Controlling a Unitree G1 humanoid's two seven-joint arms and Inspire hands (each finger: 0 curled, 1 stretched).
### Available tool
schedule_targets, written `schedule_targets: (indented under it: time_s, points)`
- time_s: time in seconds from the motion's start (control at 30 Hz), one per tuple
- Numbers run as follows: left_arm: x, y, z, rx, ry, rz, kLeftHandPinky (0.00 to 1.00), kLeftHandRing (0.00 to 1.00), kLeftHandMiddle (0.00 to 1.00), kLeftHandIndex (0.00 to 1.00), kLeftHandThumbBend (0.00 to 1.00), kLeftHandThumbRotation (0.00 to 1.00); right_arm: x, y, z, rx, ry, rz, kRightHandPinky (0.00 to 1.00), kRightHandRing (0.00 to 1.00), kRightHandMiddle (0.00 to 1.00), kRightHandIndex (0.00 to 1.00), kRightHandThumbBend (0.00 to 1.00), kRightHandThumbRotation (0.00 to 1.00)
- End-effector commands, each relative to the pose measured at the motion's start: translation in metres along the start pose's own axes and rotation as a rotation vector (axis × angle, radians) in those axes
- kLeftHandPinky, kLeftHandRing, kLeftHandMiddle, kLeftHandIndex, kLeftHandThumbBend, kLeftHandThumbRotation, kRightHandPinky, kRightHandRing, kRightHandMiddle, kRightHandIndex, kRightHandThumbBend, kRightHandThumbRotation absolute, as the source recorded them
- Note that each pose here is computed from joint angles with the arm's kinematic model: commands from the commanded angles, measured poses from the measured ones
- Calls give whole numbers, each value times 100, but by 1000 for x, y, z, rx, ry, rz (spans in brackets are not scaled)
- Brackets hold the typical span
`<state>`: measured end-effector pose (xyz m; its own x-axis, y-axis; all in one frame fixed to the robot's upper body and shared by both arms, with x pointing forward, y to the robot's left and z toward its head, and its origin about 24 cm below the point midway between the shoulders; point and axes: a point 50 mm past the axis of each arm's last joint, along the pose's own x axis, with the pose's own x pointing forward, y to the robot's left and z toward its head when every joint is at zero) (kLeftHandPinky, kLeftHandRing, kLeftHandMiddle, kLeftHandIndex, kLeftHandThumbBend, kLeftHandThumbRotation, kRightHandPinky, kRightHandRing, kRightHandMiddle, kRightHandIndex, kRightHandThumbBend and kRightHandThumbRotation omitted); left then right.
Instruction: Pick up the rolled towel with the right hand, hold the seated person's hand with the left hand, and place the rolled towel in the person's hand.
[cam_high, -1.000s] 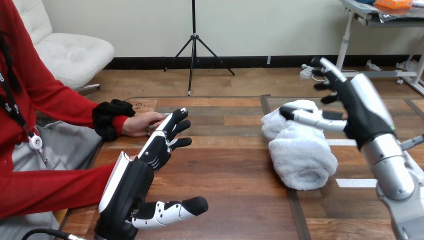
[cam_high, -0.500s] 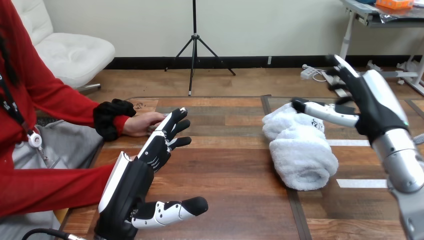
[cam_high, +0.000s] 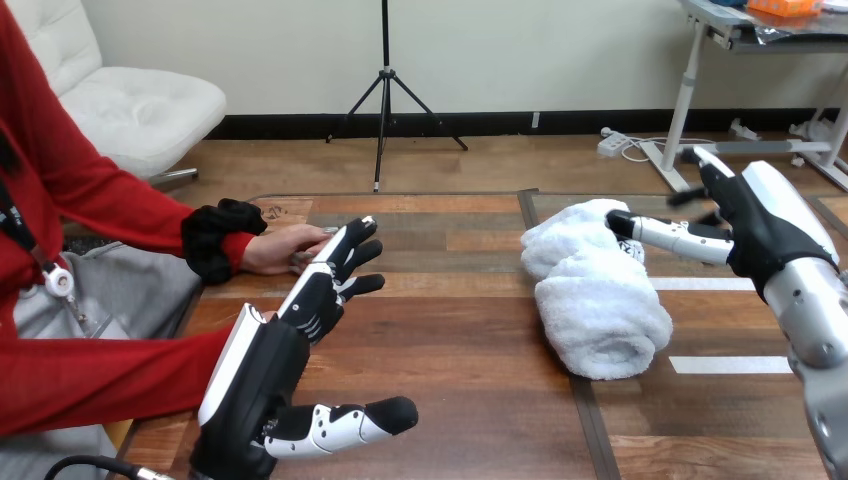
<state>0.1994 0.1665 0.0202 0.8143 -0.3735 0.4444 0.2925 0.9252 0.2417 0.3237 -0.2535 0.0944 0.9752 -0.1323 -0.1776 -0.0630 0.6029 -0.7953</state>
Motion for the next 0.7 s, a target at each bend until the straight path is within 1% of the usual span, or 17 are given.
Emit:
schedule_targets:
  time_s: [0.0, 0.03, 0.07, 0.1, 0.13, 0.2, 0.3, 0.33, 0.37, 0.4, 0.5, 0.6, 0.67]
  points:
    - [23, 7, 8, 22, -96, 0, 83, 93, 96, 94, 100, 51, 28, -23, 37, -61, -27, -28, 9, 15, 23, 94, 100, 69]
    - [23, 6, 8, 22, -96, -1, 83, 92, 96, 94, 100, 52, 31, -23, 37, -75, -12, -18, 14, 20, 30, 94, 100, 72]
    - [23, 6, 8, 22, -96, -1, 83, 92, 96, 94, 100, 52, 33, -23, 37, -84, -2, -12, 16, 22, 33, 94, 100, 73]
    - [23, 6, 8, 22, -96, -2, 83, 92, 96, 94, 100, 52, 36, -22, 37, -108, 21, 3, 18, 24, 35, 94, 100, 74]
    - [23, 6, 8, 22, -96, -2, 83, 92, 96, 94, 100, 52, 39, -21, 37, -123, 35, 12, 22, 30, 42, 94, 100, 76]
    - [23, 6, 8, 23, -98, -4, 83, 92, 96, 94, 100, 52, 44, -20, 37, -159, 64, 34, 31, 41, 52, 94, 100, 78]
    - [24, 6, 8, 25, -101, -6, 83, 92, 96, 94, 100, 53, 51, -18, 37, -200, 100, 60, 42, 51, 59, 86, 100, 82]
    - [24, 6, 8, 25, -101, -7, 83, 92, 96, 94, 100, 53, 52, -17, 38, -209, 109, 64, 44, 53, 59, 82, 100, 83]
    - [24, 5, 8, 25, -101, -7, 83, 92, 96, 94, 100, 53, 53, -17, 38, -215, 116, 67, 47, 54, 60, 74, 100, 84]
    - [24, 5, 8, 19, -102, -8, 83, 92, 96, 94, 100, 53, 56, -15, 38, -242, 137, 79, 48, 55, 60, 72, 100, 85]
    - [25, 4, 8, 10, -102, -9, 83, 93, 96, 94, 100, 53, 60, -12, 39, -284, 178, 103, 52, 60, 65, 71, 100, 88]
    - [25, 4, 8, 12, -103, -9, 83, 93, 96, 94, 100, 53, 63, -8, 39, -302, 204, 125, 47, 58, 65, 69, 100, 91]
    - [25, 3, 8, 13, -106, -9, 83, 93, 96, 94, 100, 52, 64, -6, 39, -316, 212, 137, 48, 62, 69, 73, 100, 93]
